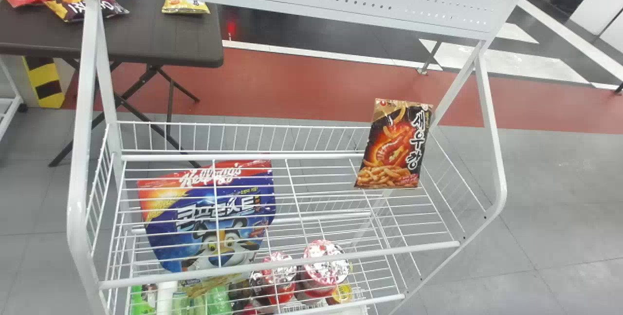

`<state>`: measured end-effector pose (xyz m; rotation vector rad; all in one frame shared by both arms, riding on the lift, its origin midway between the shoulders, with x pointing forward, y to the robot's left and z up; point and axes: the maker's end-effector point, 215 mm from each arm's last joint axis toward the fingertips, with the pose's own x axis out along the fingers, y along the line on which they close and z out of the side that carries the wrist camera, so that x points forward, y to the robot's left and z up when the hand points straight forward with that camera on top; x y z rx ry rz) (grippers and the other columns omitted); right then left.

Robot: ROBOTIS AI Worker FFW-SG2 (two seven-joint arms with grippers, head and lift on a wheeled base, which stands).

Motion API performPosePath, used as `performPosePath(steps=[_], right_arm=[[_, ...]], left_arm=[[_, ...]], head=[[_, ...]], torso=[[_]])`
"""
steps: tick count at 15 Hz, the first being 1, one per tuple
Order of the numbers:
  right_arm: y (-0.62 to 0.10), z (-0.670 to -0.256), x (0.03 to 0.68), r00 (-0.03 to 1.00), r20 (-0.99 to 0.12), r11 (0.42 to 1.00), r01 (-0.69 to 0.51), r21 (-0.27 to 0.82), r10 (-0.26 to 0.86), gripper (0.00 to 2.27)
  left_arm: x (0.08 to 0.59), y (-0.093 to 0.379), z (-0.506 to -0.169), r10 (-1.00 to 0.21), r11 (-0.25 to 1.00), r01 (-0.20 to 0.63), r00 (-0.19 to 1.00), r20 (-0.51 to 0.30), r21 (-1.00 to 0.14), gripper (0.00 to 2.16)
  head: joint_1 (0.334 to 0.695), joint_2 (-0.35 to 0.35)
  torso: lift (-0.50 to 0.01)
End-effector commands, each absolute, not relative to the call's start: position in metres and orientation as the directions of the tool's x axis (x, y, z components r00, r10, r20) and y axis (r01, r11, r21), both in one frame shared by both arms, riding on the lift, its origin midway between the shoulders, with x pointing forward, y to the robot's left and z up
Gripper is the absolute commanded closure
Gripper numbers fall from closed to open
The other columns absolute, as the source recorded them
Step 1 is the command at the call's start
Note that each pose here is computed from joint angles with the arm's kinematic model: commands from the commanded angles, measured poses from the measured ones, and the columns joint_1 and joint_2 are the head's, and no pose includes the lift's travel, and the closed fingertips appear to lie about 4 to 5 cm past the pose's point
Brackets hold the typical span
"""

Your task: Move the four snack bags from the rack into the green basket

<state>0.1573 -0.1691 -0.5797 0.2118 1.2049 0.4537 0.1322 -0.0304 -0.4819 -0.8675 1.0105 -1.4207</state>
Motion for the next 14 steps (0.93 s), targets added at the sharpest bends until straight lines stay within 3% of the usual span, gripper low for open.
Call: performPosePath(steps=[1, 2, 3, 6, 8, 11, 14], right_arm=[[-0.169, -0.578, 0.161, 0.303, -0.837, 0.887, -0.231, 0.399, 0.456, 1.82], [-0.168, -0.569, 0.168, 0.336, -0.811, 0.876, -0.244, 0.417, 0.479, 0.84], [-0.169, -0.562, 0.171, 0.349, -0.802, 0.873, -0.243, 0.423, 0.485, 0.02], [-0.18, -0.535, 0.2, 0.451, -0.742, 0.868, -0.236, 0.437, 0.496, 0.03], [-0.194, -0.498, 0.25, 0.626, -0.621, 0.879, -0.277, 0.388, 0.471, 0.06], [-0.254, -0.423, 0.347, 0.877, -0.371, 0.949, -0.245, 0.197, 0.304, 0.06], [-0.333, -0.396, 0.428, 0.957, -0.267, 0.989, -0.088, 0.12, 0.117, 0.06]], left_arm=[[0.132, -0.03, -0.482, -0.995, 0.003, 0.364, -0.096, -0.04, -0.931, 1.82], [0.132, -0.031, -0.482, -0.994, 0.003, 0.364, -0.097, -0.041, -0.931, 1.82], [0.132, -0.031, -0.482, -0.995, 0.004, 0.366, -0.095, -0.042, -0.931, 1.82], [0.132, -0.03, -0.482, -0.995, 0.003, 0.365, -0.095, -0.041, -0.931, 1.82], [0.131, -0.03, -0.481, -0.995, 0.002, 0.366, -0.097, -0.04, -0.931, 1.82], [0.128, -0.031, -0.48, -0.994, 0.002, 0.369, -0.1, -0.042, -0.929, 1.82], [0.123, -0.032, -0.481, -0.994, 0.003, 0.364, -0.104, -0.044, -0.931, 1.82]], head=[[0.695, -0.35], [0.695, -0.35], [0.695, -0.35], [0.695, -0.35], [0.695, -0.35], [0.695, -0.35], [0.695, -0.35]], torso=[[0.0], [0.0], [0.0], [0.0], [0.0], [0.0], [0.0]])
